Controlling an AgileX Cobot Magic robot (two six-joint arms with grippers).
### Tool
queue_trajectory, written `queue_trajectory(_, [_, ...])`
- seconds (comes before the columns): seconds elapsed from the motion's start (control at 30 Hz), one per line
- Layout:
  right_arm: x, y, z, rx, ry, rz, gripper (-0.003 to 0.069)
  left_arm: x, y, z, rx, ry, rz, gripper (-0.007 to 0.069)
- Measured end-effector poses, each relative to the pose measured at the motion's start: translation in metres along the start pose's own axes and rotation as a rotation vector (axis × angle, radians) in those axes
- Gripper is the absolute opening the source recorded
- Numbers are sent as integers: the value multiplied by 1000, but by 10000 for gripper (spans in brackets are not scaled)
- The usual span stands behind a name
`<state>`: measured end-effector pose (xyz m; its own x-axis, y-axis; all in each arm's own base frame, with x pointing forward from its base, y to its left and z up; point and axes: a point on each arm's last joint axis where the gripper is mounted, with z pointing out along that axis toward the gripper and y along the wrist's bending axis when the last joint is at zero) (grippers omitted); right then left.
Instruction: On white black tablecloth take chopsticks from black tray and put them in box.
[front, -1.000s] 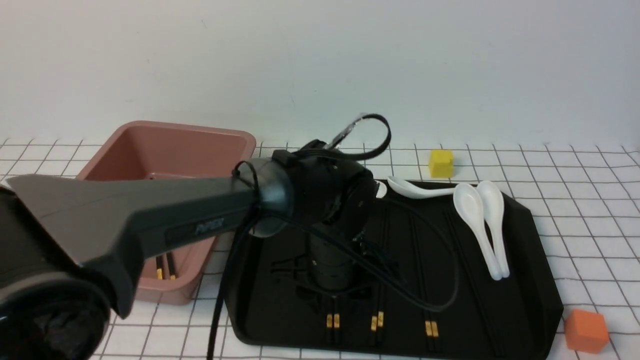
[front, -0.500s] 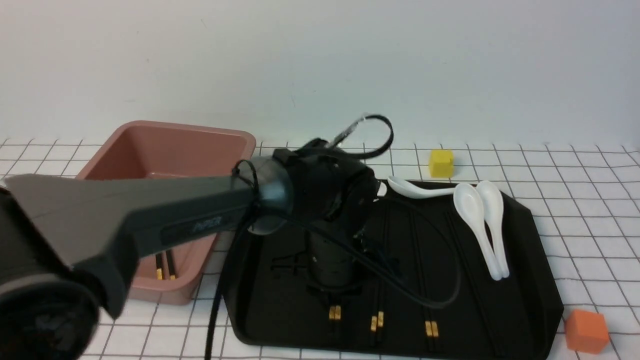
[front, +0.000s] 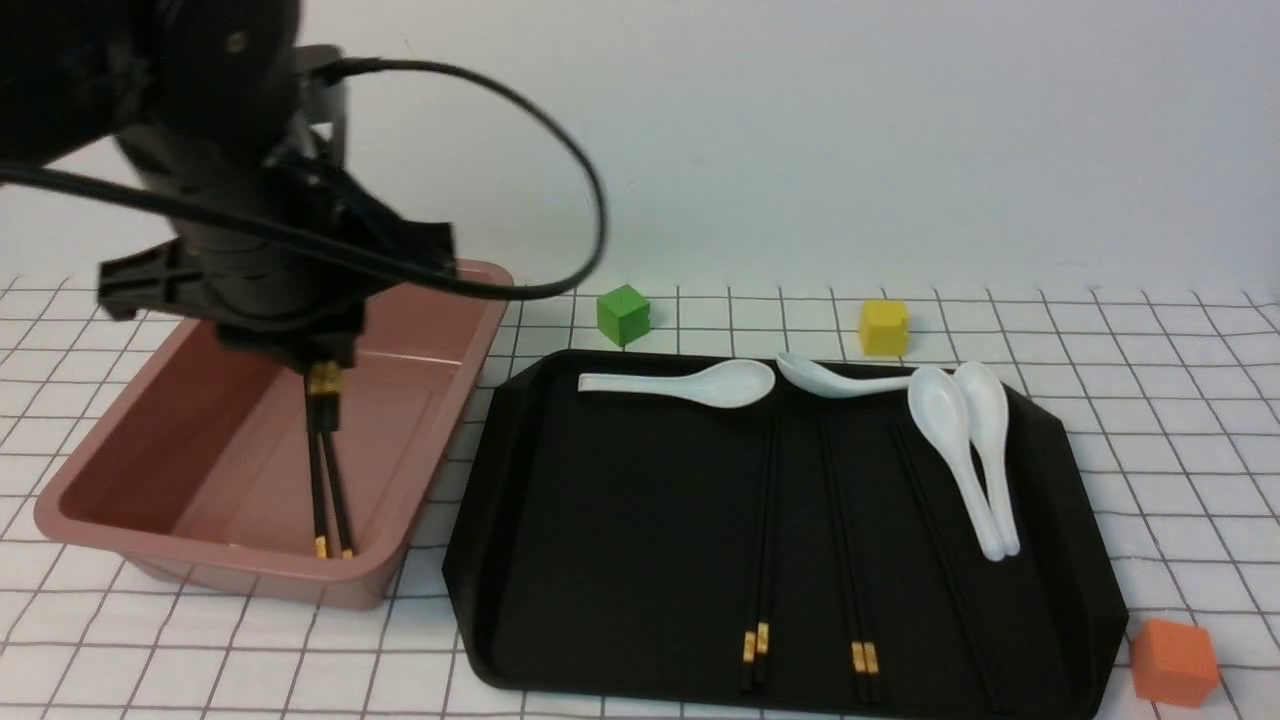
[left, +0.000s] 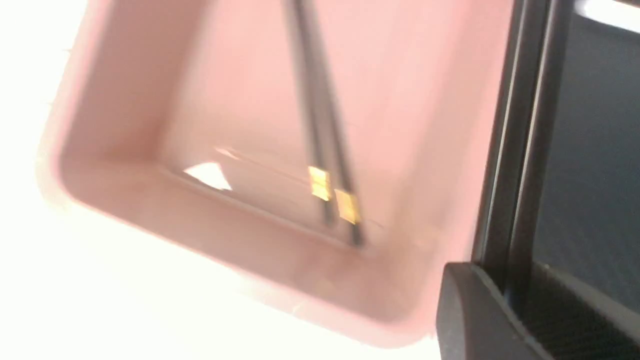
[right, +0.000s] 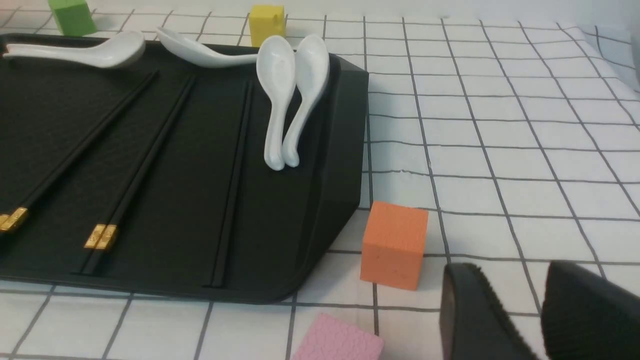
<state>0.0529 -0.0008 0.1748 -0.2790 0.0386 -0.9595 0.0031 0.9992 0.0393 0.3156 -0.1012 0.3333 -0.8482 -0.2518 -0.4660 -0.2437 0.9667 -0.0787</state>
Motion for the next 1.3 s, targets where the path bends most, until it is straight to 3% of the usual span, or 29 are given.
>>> queue_trajectory(0.2, [0, 0, 0, 0, 0, 0, 239, -11, 33, 67, 21, 30, -67, 121])
queue_trajectory(0.37, [0, 0, 0, 0, 0, 0, 239, -15, 39, 111, 6, 66, -19, 127])
queue_trajectory(0.47, [0, 0, 0, 0, 0, 0, 239, -12, 36, 134, 10, 97, -1, 170])
queue_trajectory(0.6, [0, 0, 0, 0, 0, 0, 239, -6, 32, 149, 29, 144, -35, 282])
queue_trajectory(0.7, [0, 0, 0, 0, 0, 0, 239, -6, 32, 146, 23, 177, -42, 308])
queue_trajectory(0.8, [0, 0, 0, 0, 0, 0, 239, -15, 31, 125, 17, 195, -7, 232])
queue_trajectory(0.97, [0, 0, 0, 0, 0, 0, 239, -22, 39, 46, 53, 117, 84, -13])
queue_trajectory(1.0, [0, 0, 0, 0, 0, 0, 239, -22, 39, 46, 53, 118, 84, -13])
queue_trajectory(1.1, [0, 0, 0, 0, 0, 0, 239, -5, 54, -14, 100, -3, 86, -13])
queue_trajectory(1.3, [0, 0, 0, 0, 0, 0, 239, 80, 91, -56, 239, -230, 71, -13])
